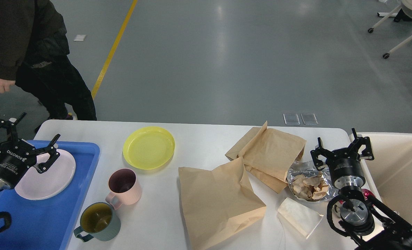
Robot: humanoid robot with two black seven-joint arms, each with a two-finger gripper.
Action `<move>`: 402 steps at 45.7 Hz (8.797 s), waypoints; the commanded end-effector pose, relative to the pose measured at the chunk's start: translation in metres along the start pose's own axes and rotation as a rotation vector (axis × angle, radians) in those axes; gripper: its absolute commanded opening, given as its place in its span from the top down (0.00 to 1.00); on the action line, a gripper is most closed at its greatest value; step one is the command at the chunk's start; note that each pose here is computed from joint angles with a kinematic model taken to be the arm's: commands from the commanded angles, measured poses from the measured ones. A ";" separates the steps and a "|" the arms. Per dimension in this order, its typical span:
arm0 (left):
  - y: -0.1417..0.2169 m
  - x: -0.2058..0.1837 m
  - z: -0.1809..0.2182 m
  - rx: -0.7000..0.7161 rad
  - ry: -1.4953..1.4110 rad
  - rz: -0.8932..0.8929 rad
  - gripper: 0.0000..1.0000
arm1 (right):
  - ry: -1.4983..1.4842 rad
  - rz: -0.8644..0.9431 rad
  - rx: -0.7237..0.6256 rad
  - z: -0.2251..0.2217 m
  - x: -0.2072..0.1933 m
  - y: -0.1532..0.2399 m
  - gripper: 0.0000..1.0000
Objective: Tidy desktop
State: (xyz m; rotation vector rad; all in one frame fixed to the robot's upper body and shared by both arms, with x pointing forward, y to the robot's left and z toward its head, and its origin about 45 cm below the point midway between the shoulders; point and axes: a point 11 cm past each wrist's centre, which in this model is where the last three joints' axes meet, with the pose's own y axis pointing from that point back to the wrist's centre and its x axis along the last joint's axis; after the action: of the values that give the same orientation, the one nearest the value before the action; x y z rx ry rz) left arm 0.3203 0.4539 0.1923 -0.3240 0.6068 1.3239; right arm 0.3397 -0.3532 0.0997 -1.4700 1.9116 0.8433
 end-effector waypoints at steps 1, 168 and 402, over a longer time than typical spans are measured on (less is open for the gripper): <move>0.004 0.004 0.028 0.190 -0.226 0.017 0.03 | 0.000 0.001 0.000 0.000 0.000 0.000 0.00; 0.009 -0.057 -0.134 1.551 -1.336 -0.178 0.27 | 0.001 0.000 0.001 0.000 0.000 -0.001 0.00; -0.015 -0.344 0.096 1.300 -1.464 -0.482 0.07 | 0.003 0.001 0.003 -0.001 0.000 -0.002 0.00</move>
State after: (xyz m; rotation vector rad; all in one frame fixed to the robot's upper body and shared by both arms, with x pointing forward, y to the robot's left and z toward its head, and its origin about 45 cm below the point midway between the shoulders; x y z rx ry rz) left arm 0.3286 0.2707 0.4422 1.4211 0.0579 0.2832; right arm 0.3415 -0.3547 0.1002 -1.4692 1.9161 0.8382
